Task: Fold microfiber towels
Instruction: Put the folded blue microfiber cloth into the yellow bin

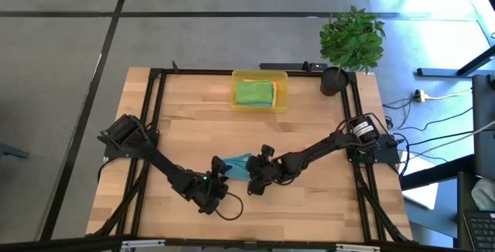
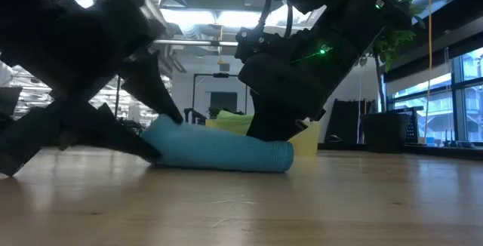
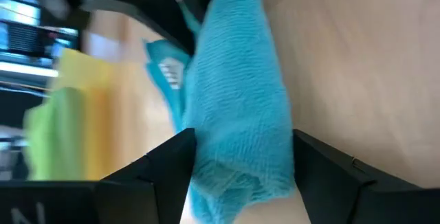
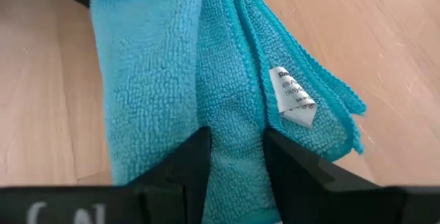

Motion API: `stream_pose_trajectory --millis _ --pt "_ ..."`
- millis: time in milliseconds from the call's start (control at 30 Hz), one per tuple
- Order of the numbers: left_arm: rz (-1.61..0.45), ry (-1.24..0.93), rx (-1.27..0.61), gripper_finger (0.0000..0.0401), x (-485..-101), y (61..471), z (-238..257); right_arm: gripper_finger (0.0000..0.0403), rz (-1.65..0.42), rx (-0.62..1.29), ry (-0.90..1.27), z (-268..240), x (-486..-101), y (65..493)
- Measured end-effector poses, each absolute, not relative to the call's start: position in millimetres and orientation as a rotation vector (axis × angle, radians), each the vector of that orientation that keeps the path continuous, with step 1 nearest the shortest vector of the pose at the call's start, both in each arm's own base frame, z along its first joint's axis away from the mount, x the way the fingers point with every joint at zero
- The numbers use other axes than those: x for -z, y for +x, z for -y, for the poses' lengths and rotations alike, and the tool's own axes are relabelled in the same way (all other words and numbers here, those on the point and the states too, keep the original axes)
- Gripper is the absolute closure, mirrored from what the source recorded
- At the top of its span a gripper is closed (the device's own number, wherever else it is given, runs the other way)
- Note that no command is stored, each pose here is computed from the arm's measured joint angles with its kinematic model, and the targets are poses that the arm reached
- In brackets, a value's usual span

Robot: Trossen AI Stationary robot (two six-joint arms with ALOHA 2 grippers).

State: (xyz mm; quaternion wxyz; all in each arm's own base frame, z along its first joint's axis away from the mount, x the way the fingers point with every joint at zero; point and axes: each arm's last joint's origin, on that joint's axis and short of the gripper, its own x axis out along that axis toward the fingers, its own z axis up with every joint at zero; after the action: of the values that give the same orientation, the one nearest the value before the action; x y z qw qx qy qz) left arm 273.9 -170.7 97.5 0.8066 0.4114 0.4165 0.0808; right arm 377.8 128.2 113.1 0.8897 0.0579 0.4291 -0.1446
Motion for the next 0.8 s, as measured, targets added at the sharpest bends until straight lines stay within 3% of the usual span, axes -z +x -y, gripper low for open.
stream_pose_trajectory --millis 233,533,800 --pt "-0.81 0.974 -0.225 0.0173 -106.8 263.3 184.8 0.0263 -0.894 0.298 0.121 -128.2 -113.0 377.7" --pt "-0.833 0.883 -0.182 0.0148 -106.7 267.8 182.4 0.0263 -0.894 0.296 0.122 -128.3 -113.1 377.8" --pt "-0.869 0.809 -0.145 0.0159 -106.3 276.6 173.0 0.0263 -0.894 0.296 0.123 -128.0 -113.0 377.9"
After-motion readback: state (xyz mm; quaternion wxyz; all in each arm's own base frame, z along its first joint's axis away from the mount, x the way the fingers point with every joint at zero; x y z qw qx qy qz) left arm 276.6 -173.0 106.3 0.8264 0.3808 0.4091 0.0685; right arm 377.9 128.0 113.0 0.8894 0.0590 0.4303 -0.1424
